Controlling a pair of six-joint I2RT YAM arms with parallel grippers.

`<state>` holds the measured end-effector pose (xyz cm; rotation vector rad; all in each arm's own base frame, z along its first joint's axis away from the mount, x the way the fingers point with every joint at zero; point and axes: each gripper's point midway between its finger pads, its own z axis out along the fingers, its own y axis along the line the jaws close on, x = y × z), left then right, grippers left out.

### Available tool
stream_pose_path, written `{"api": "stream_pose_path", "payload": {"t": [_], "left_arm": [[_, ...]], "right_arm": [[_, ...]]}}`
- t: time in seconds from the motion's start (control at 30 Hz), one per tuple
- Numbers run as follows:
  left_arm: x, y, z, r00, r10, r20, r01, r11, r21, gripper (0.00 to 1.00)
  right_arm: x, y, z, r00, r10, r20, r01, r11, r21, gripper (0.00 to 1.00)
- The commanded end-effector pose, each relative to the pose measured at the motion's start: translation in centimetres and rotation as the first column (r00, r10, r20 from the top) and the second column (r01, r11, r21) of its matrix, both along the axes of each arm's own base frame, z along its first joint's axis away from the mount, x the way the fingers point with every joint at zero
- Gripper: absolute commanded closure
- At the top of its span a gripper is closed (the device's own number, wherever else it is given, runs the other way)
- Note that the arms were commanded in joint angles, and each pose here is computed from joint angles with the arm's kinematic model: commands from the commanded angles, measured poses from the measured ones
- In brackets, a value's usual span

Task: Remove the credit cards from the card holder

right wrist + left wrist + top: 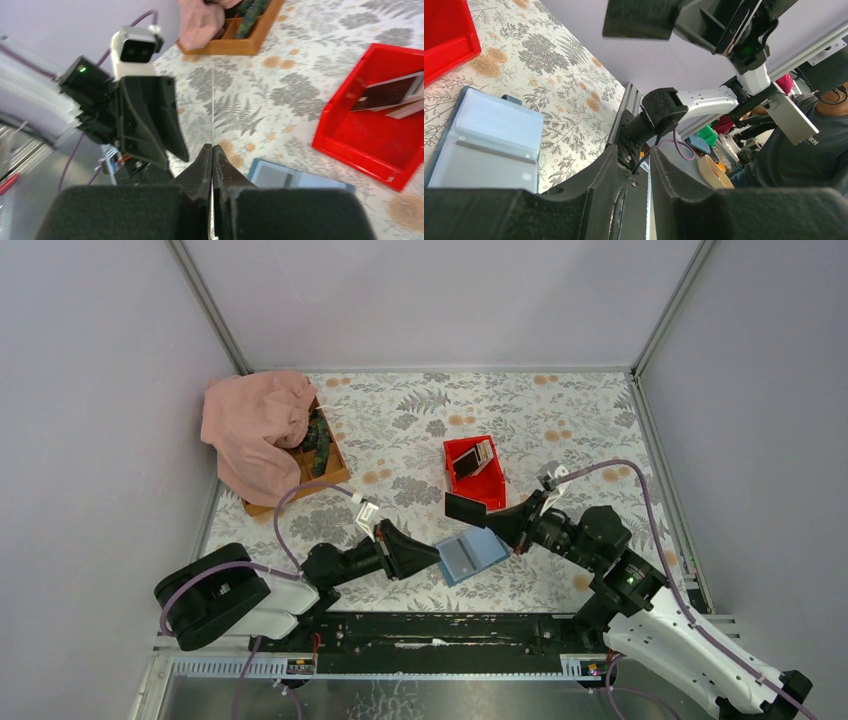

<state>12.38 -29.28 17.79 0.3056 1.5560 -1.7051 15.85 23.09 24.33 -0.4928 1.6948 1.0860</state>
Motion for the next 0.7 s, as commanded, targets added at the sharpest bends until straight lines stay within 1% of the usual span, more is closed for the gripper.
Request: {"api": "stream_pose_path", "payload": {"t": [0.0, 0.1, 0.27, 0.37, 0.4, 0.53, 0.67], "left_arm": [[-0.2, 0.0, 0.2, 0.999, -0.007, 0.037, 0.007, 1.0, 0.005, 0.63], [-0.3, 0.0, -0.2, 0.999, -0.008, 0.032, 0.008, 1.0, 0.014, 0.65], [-0.6, 0.2, -0.2, 0.999, -0.014, 0.031, 0.014, 1.0, 0.009, 0.66], [-0.7, 0.4, -0.2, 0.999, -0.014, 0.031, 0.013, 1.0, 0.008, 0.66], [-0.7, 0.5, -0.2, 0.999, -0.014, 0.031, 0.013, 1.0, 0.009, 0.66], [-0.8, 0.6, -0.5, 0.999, -0.007, 0.032, 0.006, 1.0, 0.027, 0.66], [-0.6, 0.7, -0.6, 0.999, 0.002, 0.038, -0.004, 0.999, 0.043, 0.67]], "right_arm": [[2.9, -1.4, 2.4, 0.987, -0.156, 0.041, 0.158, 0.986, -0.047, 1.0], [5.5, -2.0, 1.0, 0.965, -0.263, -0.009, 0.258, 0.951, -0.173, 1.0], [10.2, -2.2, 1.3, 0.94, -0.34, -0.032, 0.314, 0.897, -0.313, 1.0], [13.7, -2.7, 1.1, 0.929, -0.36, -0.09, 0.309, 0.885, -0.348, 1.0], [14.7, -3.1, 1.7, 0.927, -0.363, -0.098, 0.312, 0.888, -0.338, 1.0], [18.6, -4.4, 0.5, 0.908, -0.381, -0.176, 0.291, 0.874, -0.39, 1.0], [20.8, -4.0, -0.9, 0.902, -0.336, -0.271, 0.222, 0.899, -0.378, 1.0]]}}
